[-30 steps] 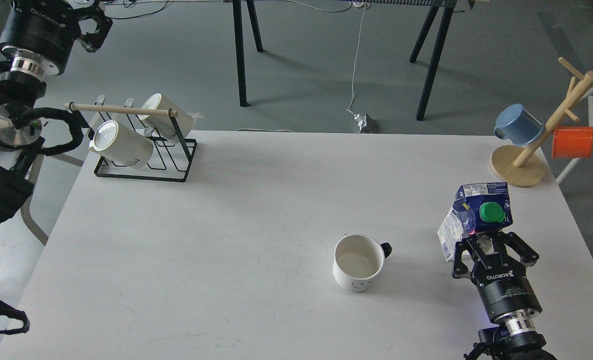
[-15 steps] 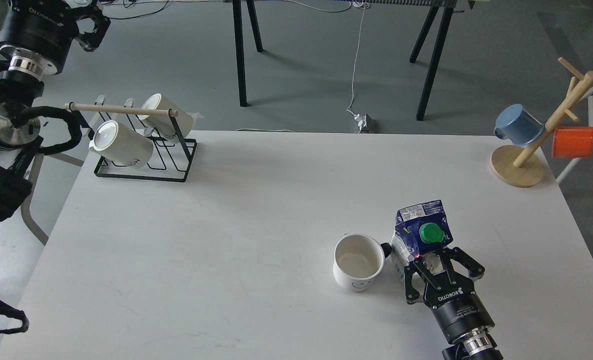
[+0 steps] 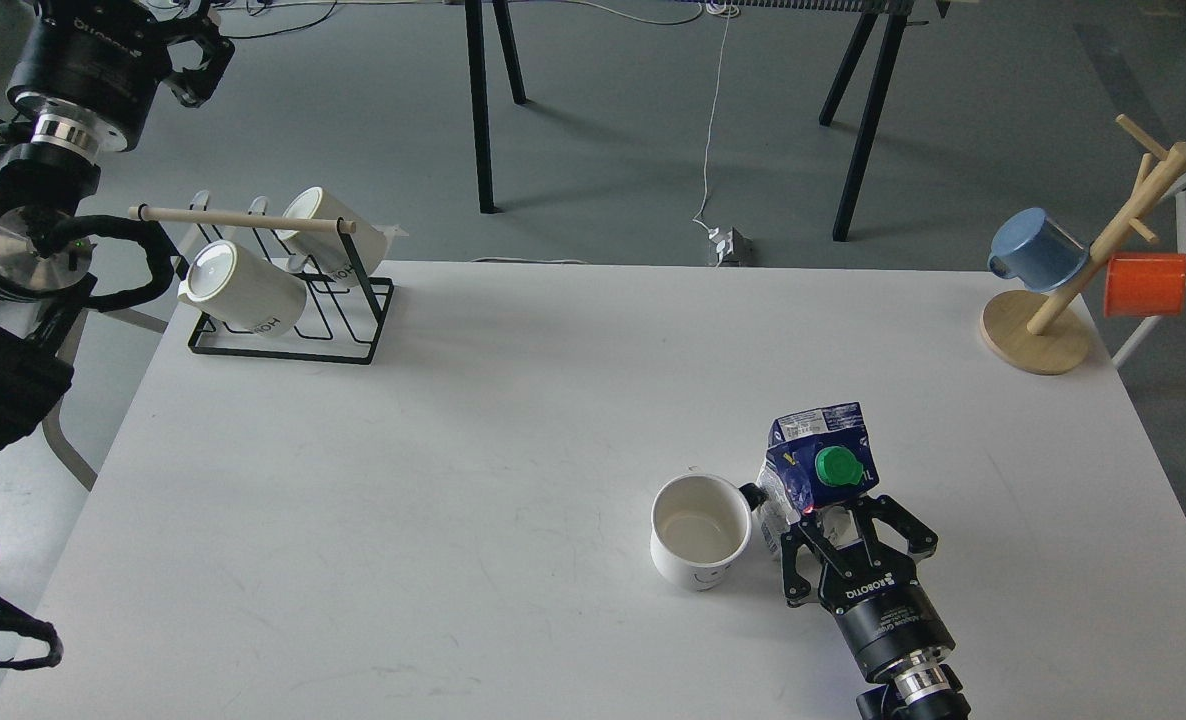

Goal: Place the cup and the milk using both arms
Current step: 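Open the right gripper and pull it back from the carton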

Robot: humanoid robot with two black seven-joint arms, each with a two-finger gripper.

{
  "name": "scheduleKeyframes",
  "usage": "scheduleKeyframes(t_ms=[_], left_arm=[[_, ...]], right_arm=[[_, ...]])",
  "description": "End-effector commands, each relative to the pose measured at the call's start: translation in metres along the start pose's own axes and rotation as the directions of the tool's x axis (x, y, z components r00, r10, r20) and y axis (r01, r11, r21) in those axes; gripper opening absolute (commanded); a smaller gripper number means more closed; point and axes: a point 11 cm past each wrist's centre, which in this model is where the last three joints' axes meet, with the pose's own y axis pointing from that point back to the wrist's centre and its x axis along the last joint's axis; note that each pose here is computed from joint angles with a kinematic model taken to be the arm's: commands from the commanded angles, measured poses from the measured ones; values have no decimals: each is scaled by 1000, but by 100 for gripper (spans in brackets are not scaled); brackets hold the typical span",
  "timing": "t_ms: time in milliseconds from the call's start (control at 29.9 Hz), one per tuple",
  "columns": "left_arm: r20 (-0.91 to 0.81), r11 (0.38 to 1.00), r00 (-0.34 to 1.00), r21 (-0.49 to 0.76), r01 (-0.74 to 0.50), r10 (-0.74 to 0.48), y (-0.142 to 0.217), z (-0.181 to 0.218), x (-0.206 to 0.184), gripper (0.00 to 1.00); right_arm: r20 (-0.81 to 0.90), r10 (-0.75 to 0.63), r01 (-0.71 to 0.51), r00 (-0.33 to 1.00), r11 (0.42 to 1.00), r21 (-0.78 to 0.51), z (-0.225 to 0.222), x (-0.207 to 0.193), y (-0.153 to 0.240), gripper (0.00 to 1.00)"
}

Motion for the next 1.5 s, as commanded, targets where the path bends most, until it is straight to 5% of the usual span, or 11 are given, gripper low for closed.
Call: scheduleKeyframes(t_ms=[0, 368, 936, 1304, 1471], left_arm=[[28, 1000, 1000, 7, 3, -4, 1, -1, 1, 100], [28, 1000, 1000, 3, 2, -3, 1, 0, 1, 100], [26, 1000, 1000, 1, -1, 1, 2, 2, 3, 100], [36, 1000, 999, -7, -1, 2, 5, 10, 7, 100], [34, 1000, 999, 11, 2, -2, 5, 5, 6, 100]], right_arm=[[2, 3, -3, 1000, 1000, 2, 0, 1, 0, 80], [29, 39, -40, 999, 999, 37, 0, 11, 7, 97], [10, 135, -135, 991, 991, 19, 0, 31, 54, 98], [-329, 137, -108, 934, 988, 107, -145, 3, 79, 98], [-545, 52, 12, 837, 994, 113, -227, -48, 31, 99]])
